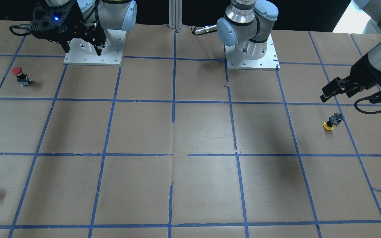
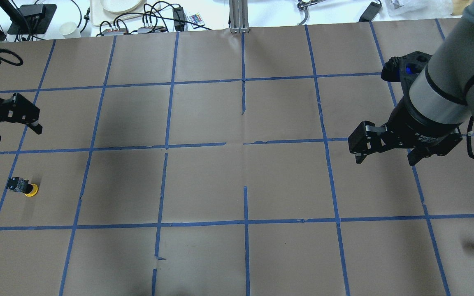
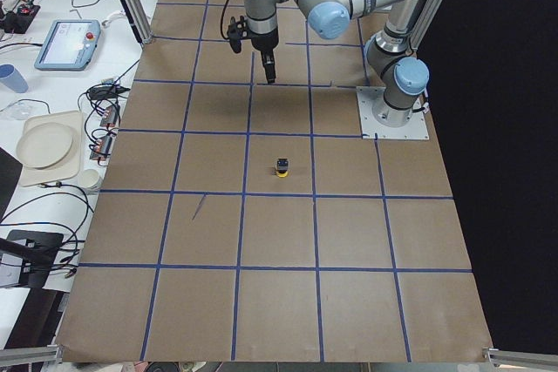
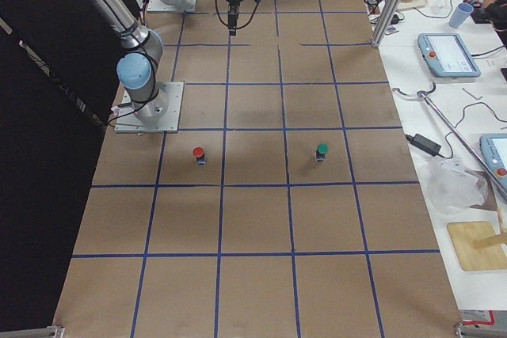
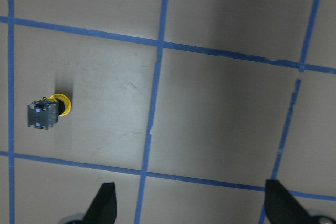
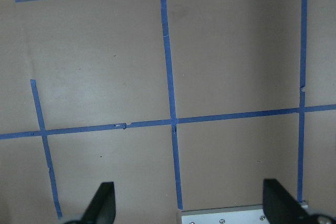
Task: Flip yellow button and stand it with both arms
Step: 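Move the left gripper down to the yellow button lying on its side, then close the left gripper on the black base of the yellow button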
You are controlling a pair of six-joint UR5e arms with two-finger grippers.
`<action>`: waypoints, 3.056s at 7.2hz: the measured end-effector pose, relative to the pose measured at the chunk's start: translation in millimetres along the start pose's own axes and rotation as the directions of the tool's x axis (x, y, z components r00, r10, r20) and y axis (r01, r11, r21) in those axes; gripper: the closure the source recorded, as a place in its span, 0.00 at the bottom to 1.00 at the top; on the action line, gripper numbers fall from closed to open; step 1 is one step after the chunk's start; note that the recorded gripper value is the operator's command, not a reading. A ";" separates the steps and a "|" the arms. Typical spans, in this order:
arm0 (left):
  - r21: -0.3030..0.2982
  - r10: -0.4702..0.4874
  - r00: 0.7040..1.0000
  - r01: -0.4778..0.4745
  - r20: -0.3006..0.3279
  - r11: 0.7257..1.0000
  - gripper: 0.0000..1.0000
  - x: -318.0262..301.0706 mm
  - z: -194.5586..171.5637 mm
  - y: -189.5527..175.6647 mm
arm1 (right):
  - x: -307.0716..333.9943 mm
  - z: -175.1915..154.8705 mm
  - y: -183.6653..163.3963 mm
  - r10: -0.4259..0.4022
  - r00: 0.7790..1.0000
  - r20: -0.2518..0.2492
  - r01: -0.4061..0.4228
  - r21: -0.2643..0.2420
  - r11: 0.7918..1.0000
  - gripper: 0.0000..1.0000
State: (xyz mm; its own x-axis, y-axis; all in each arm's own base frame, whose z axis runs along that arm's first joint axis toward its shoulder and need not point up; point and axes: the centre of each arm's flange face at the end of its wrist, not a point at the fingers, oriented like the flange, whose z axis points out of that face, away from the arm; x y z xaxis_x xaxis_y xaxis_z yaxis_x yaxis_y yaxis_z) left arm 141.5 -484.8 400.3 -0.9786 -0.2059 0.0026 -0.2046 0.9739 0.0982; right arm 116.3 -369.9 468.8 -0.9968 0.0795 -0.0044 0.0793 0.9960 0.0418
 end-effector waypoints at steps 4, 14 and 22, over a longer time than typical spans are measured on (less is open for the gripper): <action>0.034 0.074 0.997 -0.075 0.013 0.997 0.01 -112.7 106.3 -27.4 | -0.4 -1.0 -1.1 -0.002 1.000 0.004 0.002 0.006 1.000 0.00; 0.028 0.142 0.990 -0.142 0.013 0.989 0.61 -134.2 175.4 10.3 | 1.4 -2.1 1.2 0.001 1.000 -0.008 -0.001 0.008 1.000 0.00; 0.112 0.185 0.983 -0.183 -0.014 0.977 0.89 -87.8 98.4 24.3 | -0.5 -3.0 1.7 -0.001 1.000 0.016 0.001 0.013 1.000 0.00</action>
State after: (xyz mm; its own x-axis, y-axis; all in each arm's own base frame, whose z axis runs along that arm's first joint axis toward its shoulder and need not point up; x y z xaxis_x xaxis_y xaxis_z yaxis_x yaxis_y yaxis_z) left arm 220.2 -433.6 304.5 -0.9991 -0.0231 0.0346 -0.0237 0.9996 -0.0162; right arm 116.9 -368.4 471.9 -0.9967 0.0788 -0.0202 0.0781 0.9965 0.0293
